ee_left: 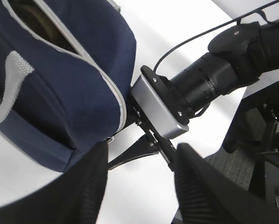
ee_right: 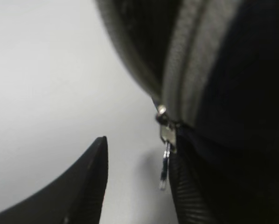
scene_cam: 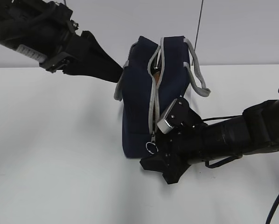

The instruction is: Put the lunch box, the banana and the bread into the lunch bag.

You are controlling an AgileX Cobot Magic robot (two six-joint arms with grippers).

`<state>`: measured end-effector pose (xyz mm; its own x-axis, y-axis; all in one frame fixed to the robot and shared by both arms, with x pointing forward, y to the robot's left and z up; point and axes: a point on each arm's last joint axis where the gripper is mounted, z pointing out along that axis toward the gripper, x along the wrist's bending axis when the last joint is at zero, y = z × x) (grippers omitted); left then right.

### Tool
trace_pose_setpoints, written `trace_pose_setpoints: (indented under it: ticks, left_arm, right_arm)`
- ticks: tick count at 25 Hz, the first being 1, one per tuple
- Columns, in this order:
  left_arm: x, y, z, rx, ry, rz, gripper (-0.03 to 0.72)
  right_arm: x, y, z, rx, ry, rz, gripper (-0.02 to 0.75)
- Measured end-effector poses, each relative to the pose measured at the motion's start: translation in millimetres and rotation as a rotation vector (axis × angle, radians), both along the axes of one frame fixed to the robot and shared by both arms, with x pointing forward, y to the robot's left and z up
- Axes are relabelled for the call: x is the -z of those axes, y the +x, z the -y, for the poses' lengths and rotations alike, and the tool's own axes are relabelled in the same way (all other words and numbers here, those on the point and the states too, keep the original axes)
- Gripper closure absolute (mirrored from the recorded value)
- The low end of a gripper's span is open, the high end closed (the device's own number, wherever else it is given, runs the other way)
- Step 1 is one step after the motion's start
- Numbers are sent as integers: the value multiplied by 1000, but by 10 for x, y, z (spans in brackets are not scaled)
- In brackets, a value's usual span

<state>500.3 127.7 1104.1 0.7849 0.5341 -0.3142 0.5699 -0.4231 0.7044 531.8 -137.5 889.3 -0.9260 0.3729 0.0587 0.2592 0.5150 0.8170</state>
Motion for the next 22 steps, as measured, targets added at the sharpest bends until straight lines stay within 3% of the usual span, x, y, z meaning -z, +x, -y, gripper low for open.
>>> trace_pose_setpoints:
  ticks: [7,14,22]
  left_arm:
    - [0,0,0,0,0,0,349]
    - [0,0,0,0,0,0,349]
    - [1,-2,0,1,0,-1,356]
  right_arm:
    - [15,5,8,12,-11,-8,523]
    - [18,7,12,18,-15,-11,593]
    - [-27,12,18,39,-11,-17,749]
